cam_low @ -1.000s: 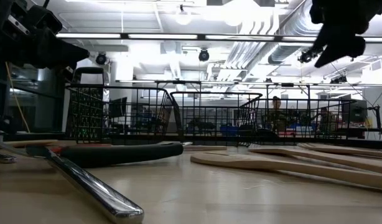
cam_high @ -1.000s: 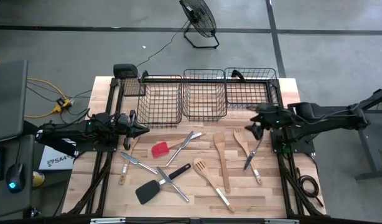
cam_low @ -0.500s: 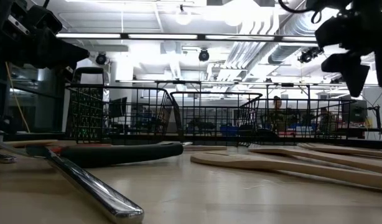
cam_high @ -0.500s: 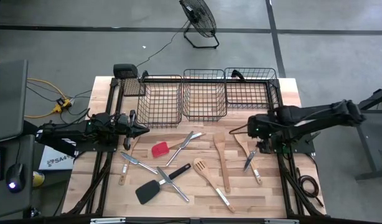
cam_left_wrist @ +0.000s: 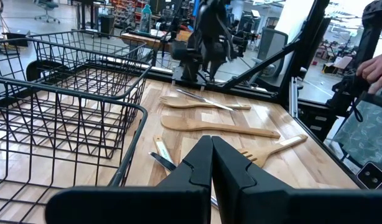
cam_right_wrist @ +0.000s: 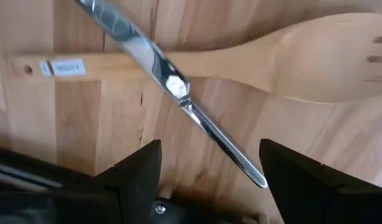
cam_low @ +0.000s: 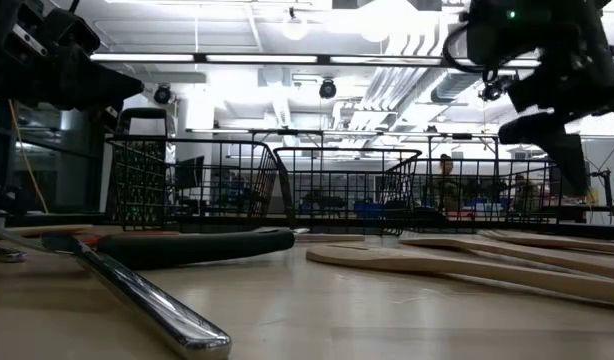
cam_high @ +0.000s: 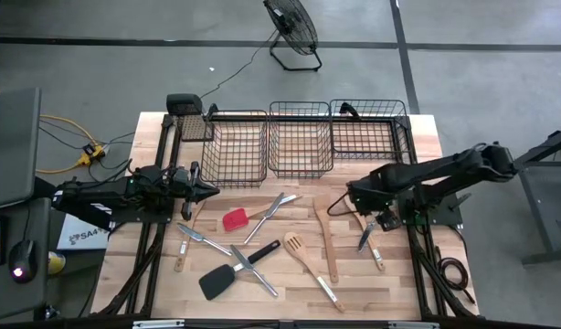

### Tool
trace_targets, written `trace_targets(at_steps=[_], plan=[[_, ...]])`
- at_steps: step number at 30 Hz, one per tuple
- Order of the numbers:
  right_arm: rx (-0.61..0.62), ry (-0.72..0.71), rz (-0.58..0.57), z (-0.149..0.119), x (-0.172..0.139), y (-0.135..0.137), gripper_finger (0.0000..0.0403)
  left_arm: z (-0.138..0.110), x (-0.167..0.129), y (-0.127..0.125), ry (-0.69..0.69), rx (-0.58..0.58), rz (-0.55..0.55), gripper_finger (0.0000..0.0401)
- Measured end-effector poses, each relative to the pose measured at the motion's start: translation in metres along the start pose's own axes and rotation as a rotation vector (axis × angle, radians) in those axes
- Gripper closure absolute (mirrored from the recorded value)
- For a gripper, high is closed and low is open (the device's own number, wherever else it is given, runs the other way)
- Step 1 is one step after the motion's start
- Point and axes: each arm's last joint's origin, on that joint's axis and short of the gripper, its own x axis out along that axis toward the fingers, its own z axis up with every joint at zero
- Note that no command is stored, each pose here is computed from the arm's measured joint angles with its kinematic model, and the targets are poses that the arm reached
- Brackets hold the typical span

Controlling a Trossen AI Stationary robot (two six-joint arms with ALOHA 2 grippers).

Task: Pick & Place Kitchen Items
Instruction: Put the silver knife into the middle wire basket

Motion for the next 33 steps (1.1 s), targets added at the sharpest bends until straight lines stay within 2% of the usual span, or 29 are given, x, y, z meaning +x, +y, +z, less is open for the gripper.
trace_targets(at_steps=[8, 12, 20, 33], plan=[[-0.194, 0.127, -0.04, 0.019, 0.027, 0.01, 0.014, 0.0, 0.0, 0.0, 0.0, 0.0, 0.0, 0.0401], [-0.236, 0.177, -0.038, 0.025, 0.038, 0.013, 0.014, 0.0, 0.0, 0.0, 0.001, 0.0, 0.0, 0.0401], [-0.254, 0.238, -0.052, 0.029, 0.05, 0.015, 0.014, 0.0, 0.0, 0.0, 0.0, 0.0, 0.0, 0.0401], [-0.251, 0.219, -0.066, 0.024, 0.064, 0.013, 0.014, 0.0, 0.0, 0.0, 0.0, 0.0, 0.0, 0.0401]])
